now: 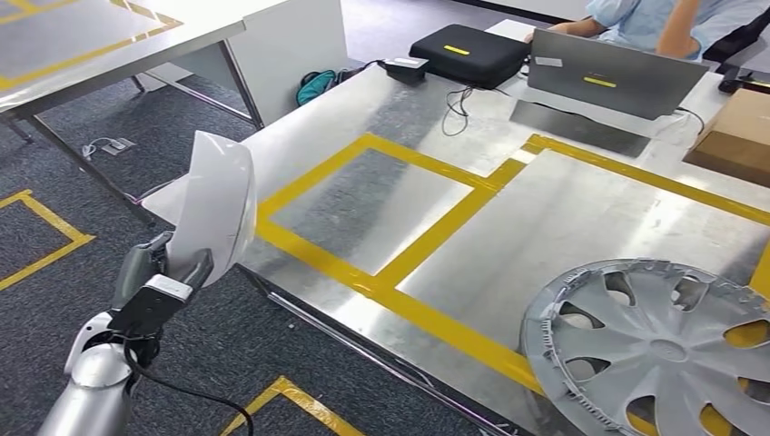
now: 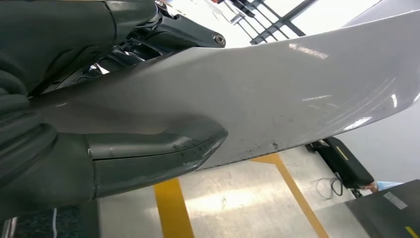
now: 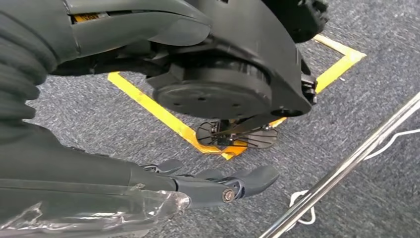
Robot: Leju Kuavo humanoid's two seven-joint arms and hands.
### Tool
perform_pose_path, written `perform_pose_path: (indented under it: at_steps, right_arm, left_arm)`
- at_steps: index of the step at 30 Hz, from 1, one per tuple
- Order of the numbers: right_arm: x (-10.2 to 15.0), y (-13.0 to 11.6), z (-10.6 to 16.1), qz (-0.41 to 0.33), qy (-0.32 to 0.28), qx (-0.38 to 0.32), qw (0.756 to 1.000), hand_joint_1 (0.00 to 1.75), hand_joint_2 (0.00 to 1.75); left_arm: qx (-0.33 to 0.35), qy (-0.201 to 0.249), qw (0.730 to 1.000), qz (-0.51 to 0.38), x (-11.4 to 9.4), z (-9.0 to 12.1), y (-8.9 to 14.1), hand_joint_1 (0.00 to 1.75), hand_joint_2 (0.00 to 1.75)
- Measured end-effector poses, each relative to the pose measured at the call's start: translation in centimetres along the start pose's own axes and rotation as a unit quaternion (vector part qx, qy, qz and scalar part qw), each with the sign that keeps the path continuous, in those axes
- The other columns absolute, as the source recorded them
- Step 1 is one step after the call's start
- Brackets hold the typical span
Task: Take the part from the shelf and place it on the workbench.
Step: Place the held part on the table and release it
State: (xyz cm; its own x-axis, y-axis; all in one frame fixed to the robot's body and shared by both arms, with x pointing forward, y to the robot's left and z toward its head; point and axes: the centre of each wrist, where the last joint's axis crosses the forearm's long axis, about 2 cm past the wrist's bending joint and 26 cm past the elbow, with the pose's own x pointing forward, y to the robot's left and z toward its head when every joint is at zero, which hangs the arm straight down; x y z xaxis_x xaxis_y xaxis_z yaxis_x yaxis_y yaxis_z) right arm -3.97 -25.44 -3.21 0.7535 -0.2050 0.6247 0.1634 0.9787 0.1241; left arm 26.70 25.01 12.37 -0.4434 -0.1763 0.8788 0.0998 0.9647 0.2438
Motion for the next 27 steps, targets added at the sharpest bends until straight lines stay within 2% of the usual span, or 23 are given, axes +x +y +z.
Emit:
perform_pose_path:
  at_steps: [14,27]
  right_arm:
    - [1.2,0.0,-1.0,-0.001,-0.019,0.004,1.000,0.00,1.75]
    - [0.2,0.1,-0.1,0.014,0.001,0.016,1.000,0.00,1.75]
  left_arm:
    - [0.004,-0.013,1.000,-0.002,-0.1,0.0,0.1,1.75,1.75]
    - [0.007,-0.032,0.999,-0.010,-0.1,-0.2,0.7,1.75,1.75]
